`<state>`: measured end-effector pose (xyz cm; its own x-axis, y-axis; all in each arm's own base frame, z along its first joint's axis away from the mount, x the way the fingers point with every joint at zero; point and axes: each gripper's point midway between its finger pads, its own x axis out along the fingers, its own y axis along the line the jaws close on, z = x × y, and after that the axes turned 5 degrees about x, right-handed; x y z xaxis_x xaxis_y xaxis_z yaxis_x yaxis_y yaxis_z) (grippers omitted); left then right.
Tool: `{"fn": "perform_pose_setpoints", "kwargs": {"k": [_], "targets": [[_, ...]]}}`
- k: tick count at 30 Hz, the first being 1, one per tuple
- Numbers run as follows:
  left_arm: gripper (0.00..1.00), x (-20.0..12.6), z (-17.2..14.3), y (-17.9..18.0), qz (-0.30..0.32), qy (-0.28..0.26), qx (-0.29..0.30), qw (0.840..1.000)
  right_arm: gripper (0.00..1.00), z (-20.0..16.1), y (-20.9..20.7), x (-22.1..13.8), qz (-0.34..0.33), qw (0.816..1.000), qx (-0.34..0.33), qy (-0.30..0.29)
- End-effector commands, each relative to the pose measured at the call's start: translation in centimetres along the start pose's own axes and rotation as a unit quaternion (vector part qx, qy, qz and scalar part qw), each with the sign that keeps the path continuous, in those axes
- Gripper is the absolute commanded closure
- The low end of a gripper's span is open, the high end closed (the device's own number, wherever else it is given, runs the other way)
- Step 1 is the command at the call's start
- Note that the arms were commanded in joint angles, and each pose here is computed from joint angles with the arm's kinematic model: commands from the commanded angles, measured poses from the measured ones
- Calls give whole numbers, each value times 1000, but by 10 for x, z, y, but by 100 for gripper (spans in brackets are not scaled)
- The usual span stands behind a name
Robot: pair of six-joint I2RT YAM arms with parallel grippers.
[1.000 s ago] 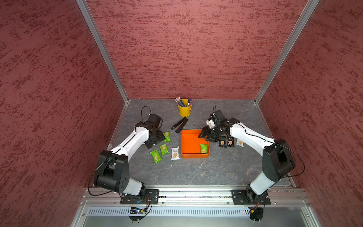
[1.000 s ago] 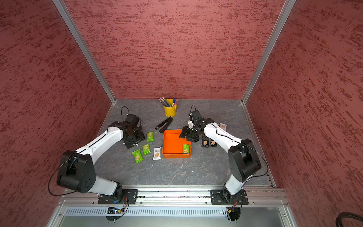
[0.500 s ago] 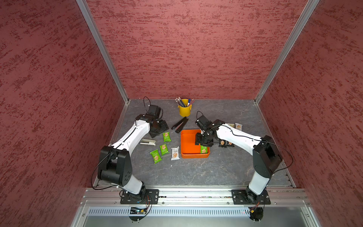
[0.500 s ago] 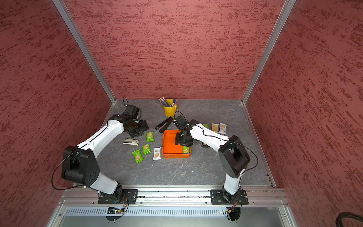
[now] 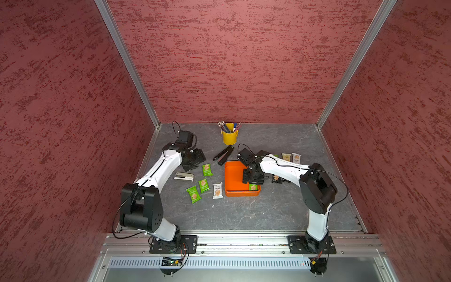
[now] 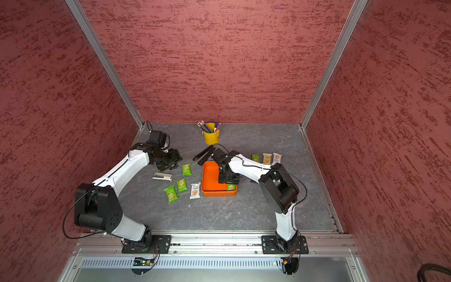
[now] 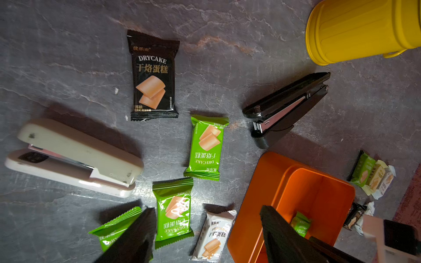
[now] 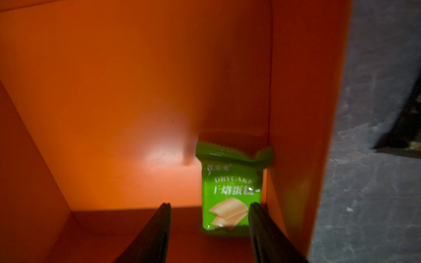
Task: Take the cookies out of the storage box
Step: Pick up the cookie from the storage box.
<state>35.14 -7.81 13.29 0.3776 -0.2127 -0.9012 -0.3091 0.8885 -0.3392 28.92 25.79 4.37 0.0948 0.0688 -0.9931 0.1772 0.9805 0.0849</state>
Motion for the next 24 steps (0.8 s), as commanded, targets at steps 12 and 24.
{"fn": "perform_pose_setpoints", "kwargs": {"k": [12, 24], "targets": [[24, -21, -8, 5, -9, -20, -7, 1000, 41, 12, 38, 12, 57, 998, -19, -5], [24, -26, -12, 5, -17, -24, -20, 999, 39, 19, 30, -21, 50, 996, -59, -40]]}}
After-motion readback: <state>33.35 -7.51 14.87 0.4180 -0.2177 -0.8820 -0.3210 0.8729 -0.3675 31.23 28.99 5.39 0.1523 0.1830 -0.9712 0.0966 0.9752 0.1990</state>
